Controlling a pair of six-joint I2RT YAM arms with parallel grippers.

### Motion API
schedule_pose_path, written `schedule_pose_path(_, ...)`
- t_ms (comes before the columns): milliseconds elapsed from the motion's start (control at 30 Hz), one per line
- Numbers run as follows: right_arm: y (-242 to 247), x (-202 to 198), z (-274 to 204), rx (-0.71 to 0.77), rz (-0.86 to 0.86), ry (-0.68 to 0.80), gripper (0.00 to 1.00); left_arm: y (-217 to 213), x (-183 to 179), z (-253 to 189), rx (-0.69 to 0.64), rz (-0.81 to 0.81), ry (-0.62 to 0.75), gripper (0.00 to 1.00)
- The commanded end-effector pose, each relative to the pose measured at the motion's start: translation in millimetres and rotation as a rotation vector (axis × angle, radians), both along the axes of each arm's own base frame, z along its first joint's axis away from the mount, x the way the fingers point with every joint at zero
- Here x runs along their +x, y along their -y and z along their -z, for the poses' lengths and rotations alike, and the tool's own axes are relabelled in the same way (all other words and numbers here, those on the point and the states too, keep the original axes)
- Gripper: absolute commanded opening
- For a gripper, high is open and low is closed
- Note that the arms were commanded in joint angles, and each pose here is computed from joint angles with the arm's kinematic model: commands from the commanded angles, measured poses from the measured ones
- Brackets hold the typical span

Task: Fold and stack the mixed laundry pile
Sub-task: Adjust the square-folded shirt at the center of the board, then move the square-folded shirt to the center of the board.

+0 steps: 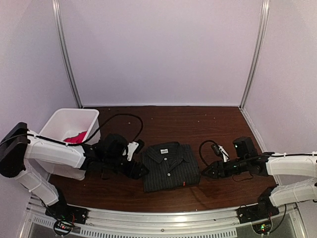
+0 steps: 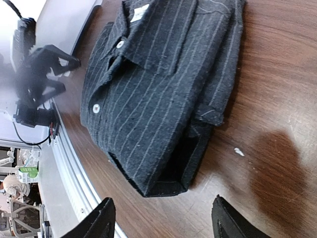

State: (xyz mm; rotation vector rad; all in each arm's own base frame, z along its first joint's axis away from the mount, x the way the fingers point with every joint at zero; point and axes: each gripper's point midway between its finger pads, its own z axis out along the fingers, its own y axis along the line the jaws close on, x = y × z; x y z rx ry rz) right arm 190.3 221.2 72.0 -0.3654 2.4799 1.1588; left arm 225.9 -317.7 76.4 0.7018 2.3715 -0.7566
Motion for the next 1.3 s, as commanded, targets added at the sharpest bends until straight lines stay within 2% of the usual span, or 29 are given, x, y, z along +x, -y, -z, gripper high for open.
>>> schedule_pose_path(0,-18.1,-2.4,-29.3,0.111,-0.061,0.109,0.69,19.9,-36.6,5.4,-0.133,0.020,-0.096,0.70)
schedule_pose_path(167,-23.1,-5.5,-15.5,0.088,-0.106,0.110,0.71,23.1,-56.2,24.7,-0.144,0.020,-0.158,0.69)
schedule_pose_path(333,-35.1,-4.0,5.1,0.059,-0.164,0.084,0.63,30.0,-64.7,31.5,-0.161,0.040,-0.182,0.67)
schedule_pose_path(467,-44.4,-8.0,16.0,0.038,-0.207,0.065,0.55,38.9,-63.6,35.7,-0.192,0.048,-0.194,0.61)
schedule_pose_path(533,-48.6,-7.6,14.3,0.038,-0.215,0.064,0.44,40.2,-62.8,43.0,-0.186,0.037,-0.210,0.51)
schedule_pose_path(567,-49.5,-7.3,13.8,0.037,-0.215,0.060,0.36,40.0,-63.1,45.9,-0.181,0.034,-0.216,0.42)
schedule_pose_path(667,-47.9,-7.3,18.1,0.004,-0.196,0.006,0.03,35.7,-58.3,46.0,-0.168,0.005,-0.202,0.20)
schedule_pose_path(700,-44.5,-8.8,22.7,-0.022,-0.184,-0.030,0.00,32.5,-55.5,44.5,-0.151,-0.007,-0.190,0.12)
schedule_pose_path(733,-39.8,-12.1,28.5,-0.052,-0.169,-0.069,0.00,25.9,-54.5,48.0,-0.111,-0.021,-0.191,0.03)
schedule_pose_path(767,-35.3,-15.9,33.6,-0.075,-0.153,-0.106,0.00,20.3,-52.4,49.5,-0.080,-0.037,-0.185,0.00)
schedule_pose_path(967,-21.5,-46.2,67.1,-0.120,-0.129,-0.328,0.00,-8.8,-45.8,72.6,0.079,-0.112,-0.186,0.00)
schedule_pose_path(1067,-24.2,-50.5,73.3,-0.123,-0.162,-0.365,0.00,-6.1,-44.6,76.5,0.108,-0.094,-0.184,0.00)
schedule_pose_path(1100,-28.0,-49.5,66.3,-0.106,-0.177,-0.361,0.01,-6.0,-43.9,75.0,0.114,-0.089,-0.178,0.04)
schedule_pose_path(1133,-30.6,-46.7,57.0,-0.100,-0.187,-0.343,0.15,-4.5,-43.6,70.2,0.103,-0.077,-0.168,0.14)
schedule_pose_path(1200,-32.4,-37.5,32.0,-0.103,-0.193,-0.272,0.35,-1.5,-41.1,49.9,0.062,-0.057,-0.122,0.35)
schedule_pose_path(1267,-34.0,-27.9,-0.1,-0.085,-0.184,-0.186,0.48,0.1,-37.5,19.2,0.020,-0.034,-0.051,0.48)
